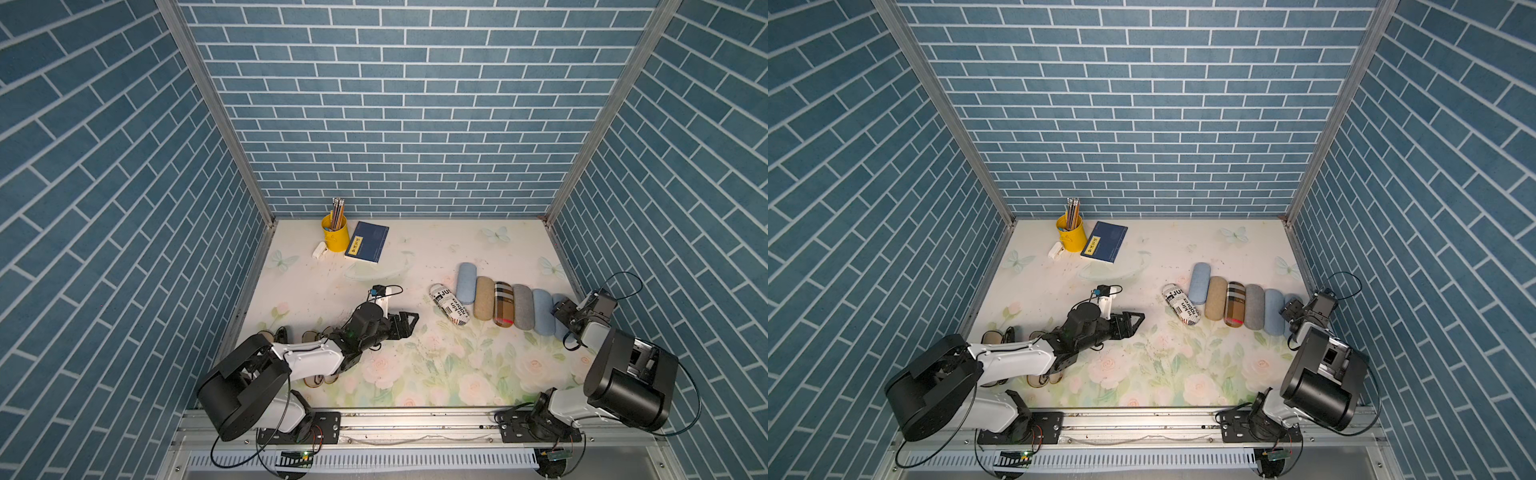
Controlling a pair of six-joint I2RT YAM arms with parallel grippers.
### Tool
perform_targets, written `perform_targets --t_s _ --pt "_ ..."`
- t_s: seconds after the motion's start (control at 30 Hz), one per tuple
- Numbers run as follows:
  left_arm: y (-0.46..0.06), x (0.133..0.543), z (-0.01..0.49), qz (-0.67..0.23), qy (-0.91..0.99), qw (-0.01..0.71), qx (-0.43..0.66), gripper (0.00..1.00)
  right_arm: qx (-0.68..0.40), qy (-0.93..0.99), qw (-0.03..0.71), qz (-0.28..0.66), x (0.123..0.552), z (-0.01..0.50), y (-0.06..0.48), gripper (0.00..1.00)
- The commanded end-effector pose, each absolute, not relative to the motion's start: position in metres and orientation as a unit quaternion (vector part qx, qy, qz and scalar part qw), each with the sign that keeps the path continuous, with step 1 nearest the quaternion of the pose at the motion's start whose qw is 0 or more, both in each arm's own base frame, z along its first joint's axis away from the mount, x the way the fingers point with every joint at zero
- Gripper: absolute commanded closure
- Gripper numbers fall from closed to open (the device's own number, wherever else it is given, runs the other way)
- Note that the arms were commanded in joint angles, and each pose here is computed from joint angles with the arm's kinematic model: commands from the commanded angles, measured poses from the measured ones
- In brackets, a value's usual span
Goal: Close the glasses case
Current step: Move the glasses case to the center of the board.
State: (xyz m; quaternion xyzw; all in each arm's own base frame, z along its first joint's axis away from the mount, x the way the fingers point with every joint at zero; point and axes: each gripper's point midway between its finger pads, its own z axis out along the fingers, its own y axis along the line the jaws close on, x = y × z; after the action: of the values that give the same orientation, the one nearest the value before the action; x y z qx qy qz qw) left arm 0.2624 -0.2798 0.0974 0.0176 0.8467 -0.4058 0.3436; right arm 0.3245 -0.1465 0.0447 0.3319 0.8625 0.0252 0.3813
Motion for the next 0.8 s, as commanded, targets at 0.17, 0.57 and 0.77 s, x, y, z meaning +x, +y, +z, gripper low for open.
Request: perform_targets --t_s 0.17,0.57,0.77 --pt "-0.272 0.269 0.092 -0.396 0.849 0.348 0.016 0.16 0.292 0.885 0.355 0.067 0.349 0.03 -0.113 0.24" --pt "-0.306 0.272 0.076 -0.42 0.852 0.31 0.028 0.19 0.31 0.863 0.397 0.025 0.342 0.061 -0.127 0.17" --pt "-0.334 0.282 0.058 -0.442 0.852 0.281 0.024 0.25 0.313 0.843 0.437 -0.038 0.323 0.113 -0.141 0.17"
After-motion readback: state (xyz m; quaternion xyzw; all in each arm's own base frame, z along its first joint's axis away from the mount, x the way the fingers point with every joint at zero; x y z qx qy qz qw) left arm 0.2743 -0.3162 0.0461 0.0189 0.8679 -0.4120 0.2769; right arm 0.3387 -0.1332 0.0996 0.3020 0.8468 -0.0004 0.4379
